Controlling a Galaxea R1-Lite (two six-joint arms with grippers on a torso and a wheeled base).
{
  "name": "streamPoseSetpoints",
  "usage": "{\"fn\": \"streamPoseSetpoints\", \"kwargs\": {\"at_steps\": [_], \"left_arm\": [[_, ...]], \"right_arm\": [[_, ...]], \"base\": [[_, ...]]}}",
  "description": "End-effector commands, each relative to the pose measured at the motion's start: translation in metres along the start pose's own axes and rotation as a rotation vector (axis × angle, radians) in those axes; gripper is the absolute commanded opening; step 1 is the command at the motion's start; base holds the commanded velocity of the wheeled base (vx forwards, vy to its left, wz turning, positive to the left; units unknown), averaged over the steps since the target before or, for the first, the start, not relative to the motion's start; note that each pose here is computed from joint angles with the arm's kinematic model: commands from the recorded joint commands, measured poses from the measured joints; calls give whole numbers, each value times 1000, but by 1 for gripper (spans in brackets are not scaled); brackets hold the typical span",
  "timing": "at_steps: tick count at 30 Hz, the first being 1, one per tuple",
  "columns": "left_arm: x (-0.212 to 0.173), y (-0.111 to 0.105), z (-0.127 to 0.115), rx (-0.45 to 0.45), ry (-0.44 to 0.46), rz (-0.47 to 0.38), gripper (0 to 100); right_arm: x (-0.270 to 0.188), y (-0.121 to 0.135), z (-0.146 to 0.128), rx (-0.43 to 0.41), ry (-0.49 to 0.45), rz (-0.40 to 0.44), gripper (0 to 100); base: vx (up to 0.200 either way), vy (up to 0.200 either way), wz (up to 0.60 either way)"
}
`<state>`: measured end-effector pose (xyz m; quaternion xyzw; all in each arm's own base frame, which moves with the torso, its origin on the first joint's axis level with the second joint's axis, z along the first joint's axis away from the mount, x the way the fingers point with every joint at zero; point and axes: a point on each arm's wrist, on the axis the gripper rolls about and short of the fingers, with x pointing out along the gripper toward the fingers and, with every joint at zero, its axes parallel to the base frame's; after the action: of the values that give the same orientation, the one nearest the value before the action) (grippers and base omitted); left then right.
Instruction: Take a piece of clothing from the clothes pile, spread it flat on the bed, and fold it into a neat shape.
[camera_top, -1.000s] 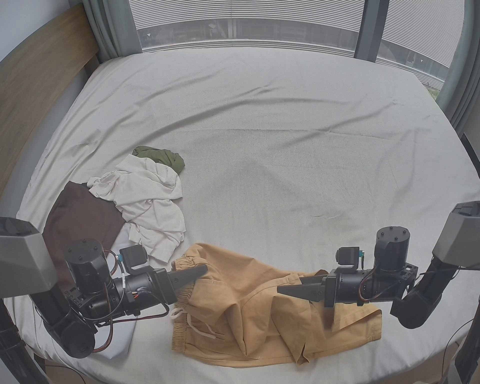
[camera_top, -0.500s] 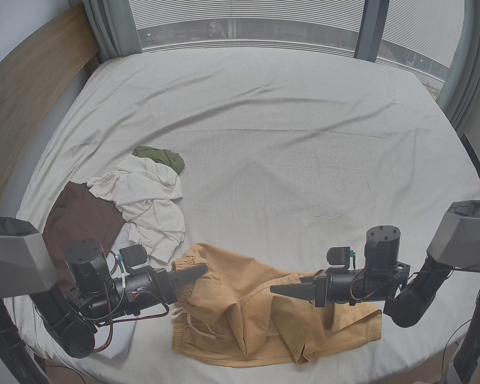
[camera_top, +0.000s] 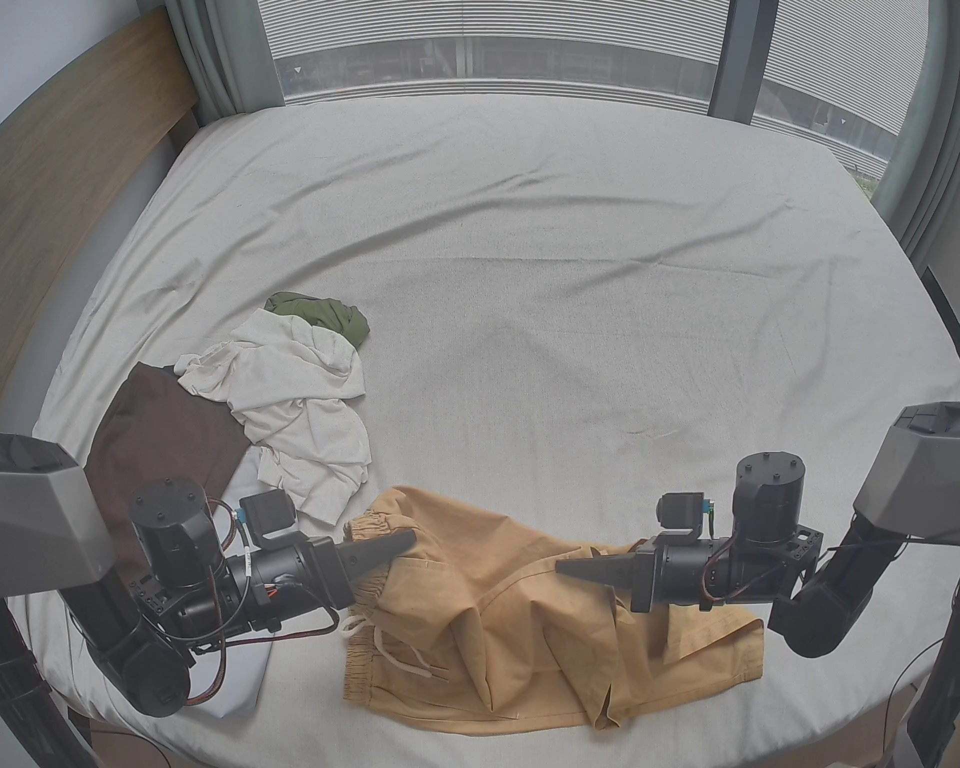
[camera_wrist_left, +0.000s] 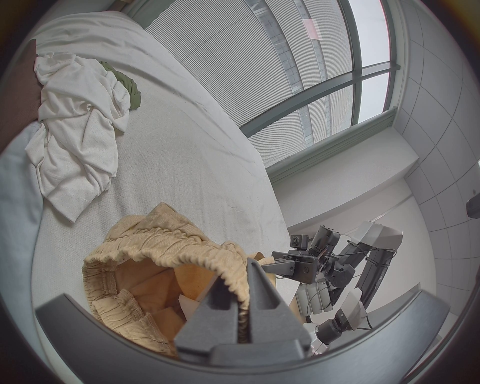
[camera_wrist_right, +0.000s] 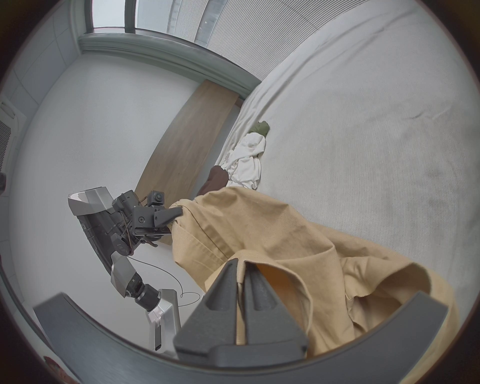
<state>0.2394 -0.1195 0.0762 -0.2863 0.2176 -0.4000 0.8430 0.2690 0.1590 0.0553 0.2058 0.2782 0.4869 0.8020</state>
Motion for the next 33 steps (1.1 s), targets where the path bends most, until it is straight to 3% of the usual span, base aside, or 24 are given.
{"fn": "streamPoseSetpoints", "kwargs": {"at_steps": [1, 11, 21, 33], "left_arm": [[0, 0, 1, 2, -4, -2, 0], [-2, -6, 5, 18, -22, -16, 0], [-4, -8, 8, 31, -35, -22, 0], [-8, -16, 18, 57, -76, -49, 0]], "right_arm": [[-13, 6, 3, -10, -28, -1, 0], [-51, 32, 11, -37, -171, 52, 0], [-90, 62, 4, -78, -220, 73, 0], [-108, 49, 19, -95, -285, 36, 0]], "base": [[0, 0, 0], [0, 0, 0], [0, 0, 0], [0, 0, 0]]}}
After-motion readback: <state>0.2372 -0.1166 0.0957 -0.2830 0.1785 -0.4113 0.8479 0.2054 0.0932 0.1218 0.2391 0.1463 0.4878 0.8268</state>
